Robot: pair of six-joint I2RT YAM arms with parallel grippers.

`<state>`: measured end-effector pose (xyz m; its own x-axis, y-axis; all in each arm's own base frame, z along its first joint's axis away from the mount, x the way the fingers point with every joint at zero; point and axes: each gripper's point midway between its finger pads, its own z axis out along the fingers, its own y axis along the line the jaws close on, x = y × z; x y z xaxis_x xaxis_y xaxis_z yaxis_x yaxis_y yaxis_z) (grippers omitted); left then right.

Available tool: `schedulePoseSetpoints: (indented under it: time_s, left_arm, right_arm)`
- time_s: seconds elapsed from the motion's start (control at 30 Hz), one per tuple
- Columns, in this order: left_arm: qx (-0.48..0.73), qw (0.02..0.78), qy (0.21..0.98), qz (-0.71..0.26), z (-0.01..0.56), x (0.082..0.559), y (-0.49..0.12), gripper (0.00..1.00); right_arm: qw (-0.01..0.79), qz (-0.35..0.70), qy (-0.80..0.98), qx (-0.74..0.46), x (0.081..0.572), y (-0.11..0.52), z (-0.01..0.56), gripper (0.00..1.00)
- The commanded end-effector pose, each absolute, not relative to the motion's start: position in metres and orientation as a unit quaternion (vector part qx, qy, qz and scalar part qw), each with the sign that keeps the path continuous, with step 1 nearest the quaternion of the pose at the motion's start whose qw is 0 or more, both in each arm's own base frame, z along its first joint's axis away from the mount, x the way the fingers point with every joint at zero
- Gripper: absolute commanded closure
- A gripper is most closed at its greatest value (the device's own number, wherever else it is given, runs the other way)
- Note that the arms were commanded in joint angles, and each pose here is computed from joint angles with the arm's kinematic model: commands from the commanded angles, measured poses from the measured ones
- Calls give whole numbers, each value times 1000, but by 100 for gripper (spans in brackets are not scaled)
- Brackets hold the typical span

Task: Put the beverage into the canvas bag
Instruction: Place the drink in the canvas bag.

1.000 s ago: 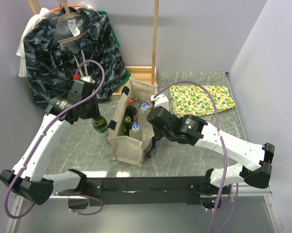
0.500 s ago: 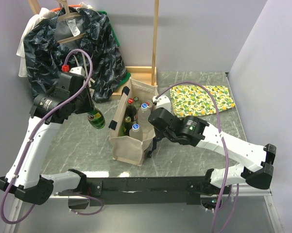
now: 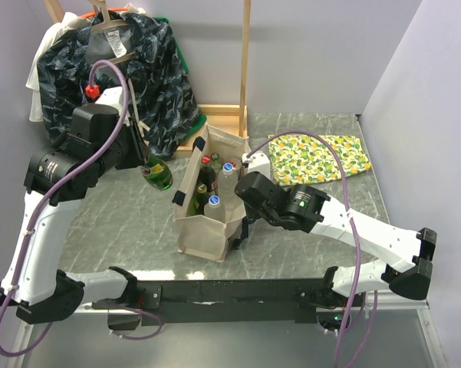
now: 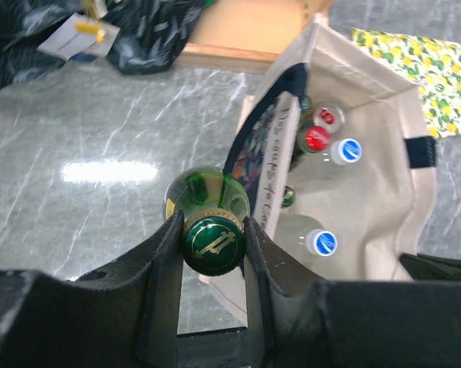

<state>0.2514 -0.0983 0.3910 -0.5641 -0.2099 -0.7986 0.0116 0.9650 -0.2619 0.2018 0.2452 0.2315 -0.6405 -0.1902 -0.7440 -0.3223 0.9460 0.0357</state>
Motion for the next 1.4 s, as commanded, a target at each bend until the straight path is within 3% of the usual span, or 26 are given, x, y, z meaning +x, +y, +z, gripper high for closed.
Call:
schedulePoseSetpoints:
  time_s: [0.0, 0.63, 1.37]
  left_arm:
    - [-44, 541, 826, -153, 448, 261, -115, 99]
    - [42, 578, 775, -251, 511, 238, -175, 99]
    - [125, 517, 786, -316, 473, 204, -256, 99]
  right_arm:
    - [416, 70, 897, -136, 207, 237, 235, 100]
    - [425, 76, 892, -135, 212, 245, 241, 100]
    - [464, 100, 869, -141, 230, 270, 284, 100]
